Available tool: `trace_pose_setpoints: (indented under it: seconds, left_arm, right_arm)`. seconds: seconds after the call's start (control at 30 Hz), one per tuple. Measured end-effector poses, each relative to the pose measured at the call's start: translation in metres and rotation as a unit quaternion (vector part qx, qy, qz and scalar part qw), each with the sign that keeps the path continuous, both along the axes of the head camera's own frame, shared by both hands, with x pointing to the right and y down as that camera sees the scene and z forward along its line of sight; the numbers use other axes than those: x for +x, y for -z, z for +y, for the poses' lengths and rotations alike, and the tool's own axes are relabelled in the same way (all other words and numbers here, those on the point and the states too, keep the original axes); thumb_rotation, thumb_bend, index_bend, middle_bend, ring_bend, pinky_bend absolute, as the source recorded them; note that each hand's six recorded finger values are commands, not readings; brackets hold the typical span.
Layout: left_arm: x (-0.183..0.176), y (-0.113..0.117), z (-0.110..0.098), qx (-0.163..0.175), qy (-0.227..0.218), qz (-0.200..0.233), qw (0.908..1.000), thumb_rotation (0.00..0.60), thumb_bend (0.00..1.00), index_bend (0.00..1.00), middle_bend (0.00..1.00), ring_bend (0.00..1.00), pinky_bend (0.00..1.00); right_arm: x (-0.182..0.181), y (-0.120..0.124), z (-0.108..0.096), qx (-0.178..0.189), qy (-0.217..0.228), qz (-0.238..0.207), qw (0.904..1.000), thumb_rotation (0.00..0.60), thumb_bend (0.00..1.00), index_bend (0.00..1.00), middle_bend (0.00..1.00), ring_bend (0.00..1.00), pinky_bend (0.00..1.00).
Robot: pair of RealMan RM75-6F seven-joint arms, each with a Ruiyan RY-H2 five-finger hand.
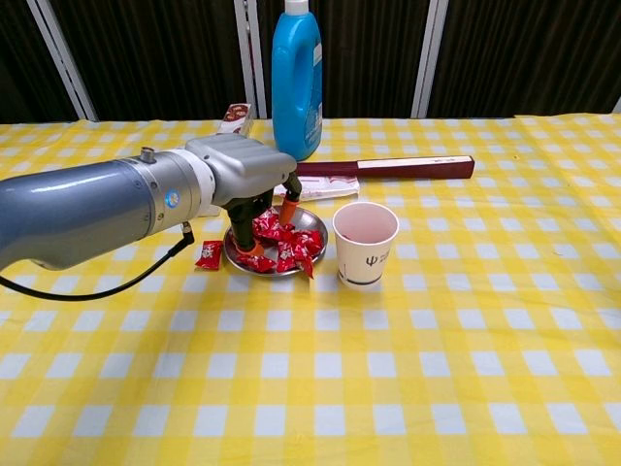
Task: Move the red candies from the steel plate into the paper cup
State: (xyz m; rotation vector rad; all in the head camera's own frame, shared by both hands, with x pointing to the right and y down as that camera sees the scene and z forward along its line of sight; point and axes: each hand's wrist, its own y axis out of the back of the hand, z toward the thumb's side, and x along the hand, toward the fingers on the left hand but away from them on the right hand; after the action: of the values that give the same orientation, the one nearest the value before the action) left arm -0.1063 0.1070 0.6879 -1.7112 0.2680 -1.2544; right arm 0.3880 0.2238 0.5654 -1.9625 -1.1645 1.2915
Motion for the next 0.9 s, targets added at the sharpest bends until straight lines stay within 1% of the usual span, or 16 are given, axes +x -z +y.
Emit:
trace_pose_setpoints:
  seconds: [0.07, 0.17, 0.47, 0.7, 0.9]
  left_arm:
    - [0.002, -0.005, 0.001, 0.007, -0.017, -0.010, 0.9998, 0.600, 0.26, 0.44, 0.81, 0.90, 0.97]
    - [0.007, -0.010, 0.003, 0.008, -0.026, -0.008, 0.9996, 0.600, 0.26, 0.44, 0.81, 0.90, 0.97]
    - [0.026, -0.017, 0.008, 0.002, -0.028, 0.020, 0.9994, 0.600, 0.27, 0.44, 0.82, 0.90, 0.97]
    - [0.032, -0.016, 0.011, 0.002, -0.032, 0.038, 0.9987, 0.600, 0.28, 0.46, 0.82, 0.90, 0.97]
    - [0.030, -0.024, 0.015, -0.004, -0.037, 0.030, 0.9989, 0.600, 0.29, 0.49, 0.82, 0.90, 0.97]
  right_arm:
    - [0.000, 0.000, 0.000, 0.000, 0.000, -0.001, 1.0000, 0.600, 0.28, 0.00, 0.00, 0.00, 0.00]
    - [0.000, 0.000, 0.000, -0.001, 0.000, -0.001, 1.0000, 0.600, 0.28, 0.00, 0.00, 0.00, 0.00]
    - [0.001, -0.001, -0.001, -0.003, -0.003, -0.002, 1.0000, 0.600, 0.28, 0.00, 0.00, 0.00, 0.00]
    - [0.000, -0.001, -0.001, -0.004, -0.003, -0.001, 1.0000, 0.600, 0.28, 0.00, 0.00, 0.00, 0.00]
    - [0.001, -0.001, 0.000, -0.005, -0.004, -0.001, 1.0000, 0.600, 0.28, 0.00, 0.00, 0.00, 0.00]
